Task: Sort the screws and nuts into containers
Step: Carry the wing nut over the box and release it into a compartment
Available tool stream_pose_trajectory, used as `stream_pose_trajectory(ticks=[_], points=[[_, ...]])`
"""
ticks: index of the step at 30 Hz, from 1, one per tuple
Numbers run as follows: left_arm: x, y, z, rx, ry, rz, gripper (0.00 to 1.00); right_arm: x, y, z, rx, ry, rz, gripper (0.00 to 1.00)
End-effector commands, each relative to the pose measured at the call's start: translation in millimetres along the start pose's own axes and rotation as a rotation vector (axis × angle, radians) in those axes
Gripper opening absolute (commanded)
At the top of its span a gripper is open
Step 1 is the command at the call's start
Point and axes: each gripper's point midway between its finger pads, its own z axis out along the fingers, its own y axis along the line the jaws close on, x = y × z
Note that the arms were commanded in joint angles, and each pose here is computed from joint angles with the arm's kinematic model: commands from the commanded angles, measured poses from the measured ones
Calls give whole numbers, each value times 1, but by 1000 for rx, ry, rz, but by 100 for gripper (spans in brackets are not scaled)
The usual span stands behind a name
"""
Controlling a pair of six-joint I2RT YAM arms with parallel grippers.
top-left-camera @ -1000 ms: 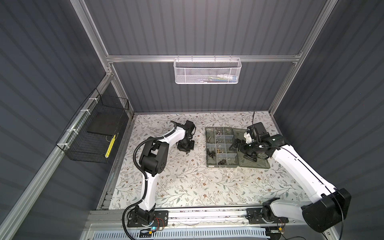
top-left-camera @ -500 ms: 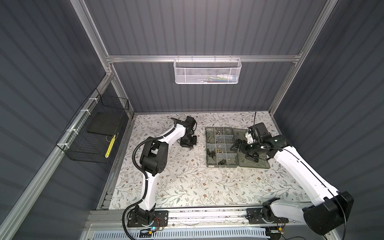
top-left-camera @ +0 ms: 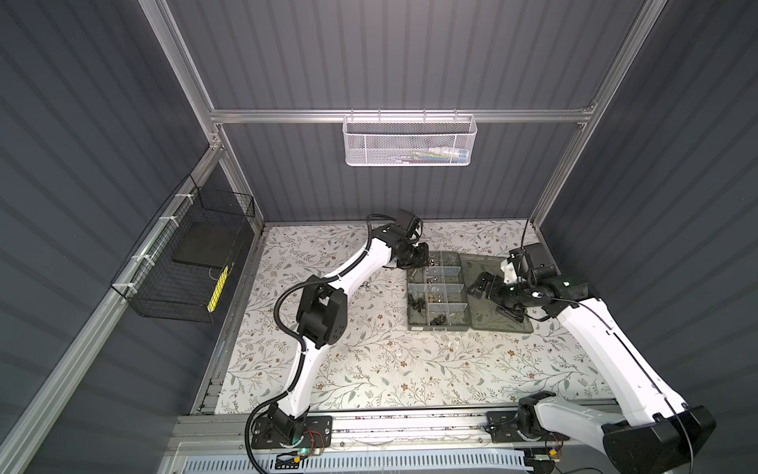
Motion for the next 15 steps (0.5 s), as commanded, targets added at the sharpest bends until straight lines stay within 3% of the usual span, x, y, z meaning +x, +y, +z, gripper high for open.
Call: stream_pose_trajectory(ticks=[1, 9, 11, 15], points=[[-6, -8, 21, 71, -5, -47, 9, 7, -10, -14, 19, -12, 9, 99], [1, 11, 51, 30, 5, -74, 21, 16, -23, -22, 29, -21, 40, 99], [-4, 9, 46, 23, -8, -64, 35, 17, -24, -21, 28, -22, 46, 99], [-15, 5, 8, -56, -50, 10, 43, 16, -21, -16, 15, -14, 55, 99]])
